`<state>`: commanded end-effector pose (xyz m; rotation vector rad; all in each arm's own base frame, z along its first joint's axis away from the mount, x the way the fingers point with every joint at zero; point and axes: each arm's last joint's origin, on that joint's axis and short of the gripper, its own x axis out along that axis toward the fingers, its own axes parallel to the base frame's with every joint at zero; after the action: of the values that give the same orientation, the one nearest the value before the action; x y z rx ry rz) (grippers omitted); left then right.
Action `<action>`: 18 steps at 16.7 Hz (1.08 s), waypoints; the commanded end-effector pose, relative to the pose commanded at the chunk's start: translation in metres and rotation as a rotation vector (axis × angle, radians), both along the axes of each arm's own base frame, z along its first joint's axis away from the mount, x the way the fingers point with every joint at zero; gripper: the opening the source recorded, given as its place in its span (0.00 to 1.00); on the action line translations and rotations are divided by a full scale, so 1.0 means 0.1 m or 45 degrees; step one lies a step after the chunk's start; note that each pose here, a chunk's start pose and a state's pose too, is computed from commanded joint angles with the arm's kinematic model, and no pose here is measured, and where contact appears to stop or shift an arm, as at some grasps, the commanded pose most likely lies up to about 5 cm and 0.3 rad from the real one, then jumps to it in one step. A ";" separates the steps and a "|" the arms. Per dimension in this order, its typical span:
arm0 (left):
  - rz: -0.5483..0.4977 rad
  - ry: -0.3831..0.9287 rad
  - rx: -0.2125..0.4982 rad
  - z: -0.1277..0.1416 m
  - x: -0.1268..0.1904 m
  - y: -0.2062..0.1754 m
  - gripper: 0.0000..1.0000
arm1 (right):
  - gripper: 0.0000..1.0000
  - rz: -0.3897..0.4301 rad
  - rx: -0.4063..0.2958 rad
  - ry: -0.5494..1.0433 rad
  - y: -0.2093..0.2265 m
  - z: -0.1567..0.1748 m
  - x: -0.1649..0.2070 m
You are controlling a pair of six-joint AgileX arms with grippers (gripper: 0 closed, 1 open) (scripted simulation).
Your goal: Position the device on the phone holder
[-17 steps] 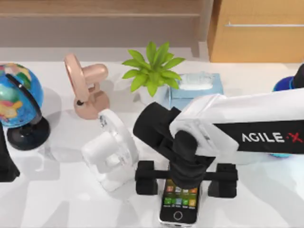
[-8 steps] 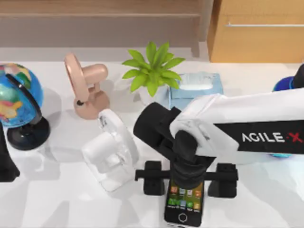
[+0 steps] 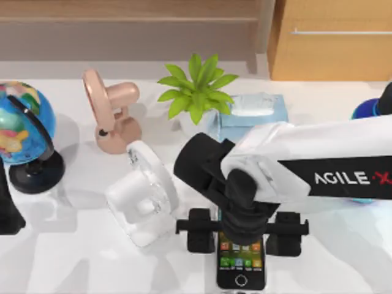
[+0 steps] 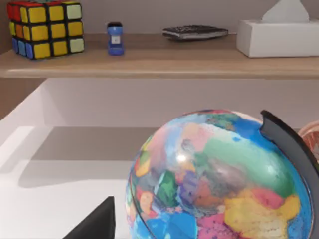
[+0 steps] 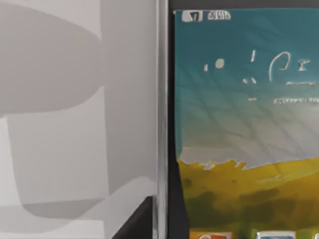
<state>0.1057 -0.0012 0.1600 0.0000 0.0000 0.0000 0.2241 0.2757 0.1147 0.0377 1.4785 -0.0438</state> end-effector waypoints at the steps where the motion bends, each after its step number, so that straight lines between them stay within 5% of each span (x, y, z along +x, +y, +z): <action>1: 0.000 0.000 0.000 0.00 0.00 0.00 1.00 | 0.00 -0.010 0.002 0.003 -0.03 0.01 -0.02; 6: 0.000 0.000 0.000 0.00 0.00 0.00 1.00 | 0.00 -0.044 0.069 -0.024 -0.05 0.15 -0.03; 18: 0.000 0.000 0.000 0.00 0.00 0.00 1.00 | 0.00 -0.002 0.014 -0.008 0.00 0.23 0.04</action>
<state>0.1057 -0.0012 0.1600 0.0000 0.0000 0.0000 0.2278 0.2754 0.1381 0.0476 1.4724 -0.0365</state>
